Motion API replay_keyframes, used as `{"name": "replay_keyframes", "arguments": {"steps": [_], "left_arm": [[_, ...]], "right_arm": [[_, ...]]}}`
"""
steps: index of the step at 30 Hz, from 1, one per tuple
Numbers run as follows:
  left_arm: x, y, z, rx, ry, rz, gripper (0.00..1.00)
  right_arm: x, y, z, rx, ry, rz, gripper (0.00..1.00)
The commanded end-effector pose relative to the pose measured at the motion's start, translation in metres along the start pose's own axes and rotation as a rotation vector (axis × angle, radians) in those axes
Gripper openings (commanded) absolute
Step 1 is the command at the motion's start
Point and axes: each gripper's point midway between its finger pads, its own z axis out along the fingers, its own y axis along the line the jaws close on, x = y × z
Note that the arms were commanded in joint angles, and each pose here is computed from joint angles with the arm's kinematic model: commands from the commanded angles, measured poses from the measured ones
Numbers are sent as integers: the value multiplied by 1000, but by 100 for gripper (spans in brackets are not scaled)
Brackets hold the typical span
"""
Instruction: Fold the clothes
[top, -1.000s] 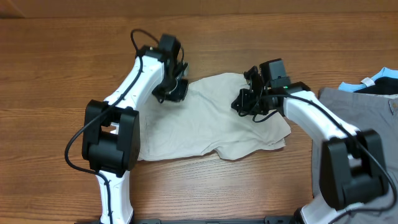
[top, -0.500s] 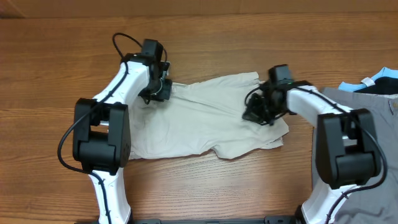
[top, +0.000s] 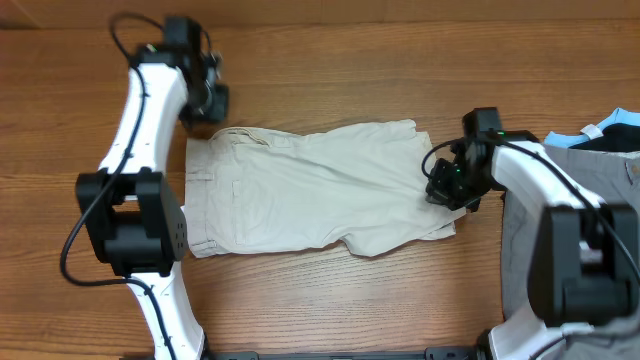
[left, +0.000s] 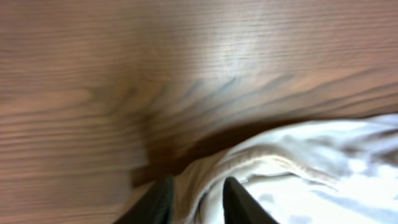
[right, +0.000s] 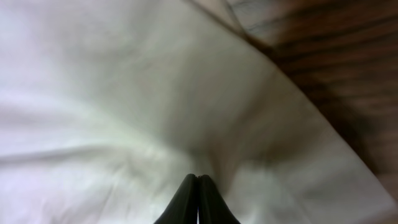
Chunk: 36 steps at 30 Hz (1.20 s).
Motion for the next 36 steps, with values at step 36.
{"name": "replay_keyframes", "arguments": {"steps": [36], "left_arm": [[261, -118, 67, 144, 779, -41, 13]], "right_arm": [[49, 144, 48, -417, 156, -235, 4]]}}
